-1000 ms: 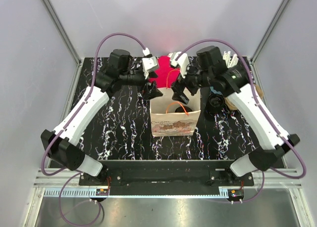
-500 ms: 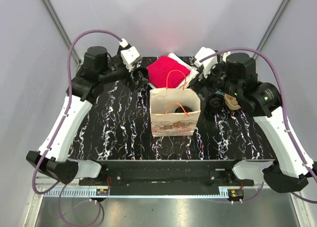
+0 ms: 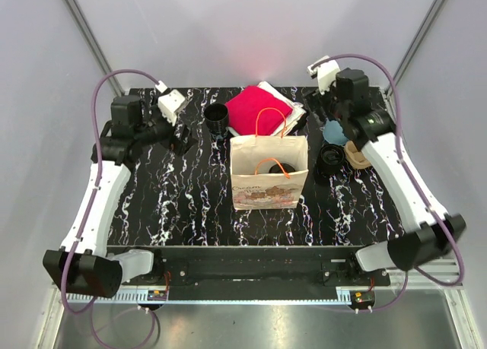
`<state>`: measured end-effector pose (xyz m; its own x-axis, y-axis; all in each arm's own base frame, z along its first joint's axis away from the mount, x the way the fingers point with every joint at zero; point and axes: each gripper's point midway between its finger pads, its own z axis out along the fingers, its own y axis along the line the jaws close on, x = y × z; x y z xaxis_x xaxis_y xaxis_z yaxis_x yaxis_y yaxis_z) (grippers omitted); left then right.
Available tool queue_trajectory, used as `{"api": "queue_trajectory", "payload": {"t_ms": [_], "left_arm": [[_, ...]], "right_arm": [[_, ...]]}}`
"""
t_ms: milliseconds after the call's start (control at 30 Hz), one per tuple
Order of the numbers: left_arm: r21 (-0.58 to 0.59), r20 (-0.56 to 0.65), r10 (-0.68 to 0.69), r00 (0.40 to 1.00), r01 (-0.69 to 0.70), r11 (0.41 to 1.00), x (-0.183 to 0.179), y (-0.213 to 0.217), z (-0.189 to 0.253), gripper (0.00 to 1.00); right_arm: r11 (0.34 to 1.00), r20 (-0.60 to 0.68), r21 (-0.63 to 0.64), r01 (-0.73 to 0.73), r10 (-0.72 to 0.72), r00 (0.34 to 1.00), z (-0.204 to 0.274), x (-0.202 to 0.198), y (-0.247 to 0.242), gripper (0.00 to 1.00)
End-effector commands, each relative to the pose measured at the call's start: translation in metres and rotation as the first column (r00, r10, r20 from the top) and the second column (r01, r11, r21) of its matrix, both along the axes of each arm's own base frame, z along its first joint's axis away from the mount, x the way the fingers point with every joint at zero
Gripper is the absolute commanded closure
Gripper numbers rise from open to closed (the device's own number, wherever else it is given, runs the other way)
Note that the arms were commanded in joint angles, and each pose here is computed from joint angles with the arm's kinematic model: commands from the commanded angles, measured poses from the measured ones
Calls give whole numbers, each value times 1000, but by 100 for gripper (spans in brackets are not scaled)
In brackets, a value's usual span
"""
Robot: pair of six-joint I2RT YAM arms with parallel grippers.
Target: Pack the takeout coffee
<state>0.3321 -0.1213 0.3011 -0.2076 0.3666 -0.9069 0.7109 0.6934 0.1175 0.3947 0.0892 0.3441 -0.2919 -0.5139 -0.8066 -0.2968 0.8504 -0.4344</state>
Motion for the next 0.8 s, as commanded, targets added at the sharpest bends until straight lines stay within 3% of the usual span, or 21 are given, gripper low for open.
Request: {"api": "queue_trajectory", "payload": {"t_ms": [0, 333, 767], "left_arm": [[-37, 28, -32, 999, 33, 999, -6, 0, -4, 1], [-73, -2, -73, 997, 73, 995, -17, -7, -25, 1], [-107, -16, -113, 993, 111, 988, -23, -14, -27, 1]], "right_arm": [[988, 50, -31, 150, -149, 988, -20, 51, -19, 16], [955, 17, -8, 297, -296, 955, -60, 109, -39, 36], [953, 6, -58, 296, -296, 955, -101, 144, -44, 46]]}}
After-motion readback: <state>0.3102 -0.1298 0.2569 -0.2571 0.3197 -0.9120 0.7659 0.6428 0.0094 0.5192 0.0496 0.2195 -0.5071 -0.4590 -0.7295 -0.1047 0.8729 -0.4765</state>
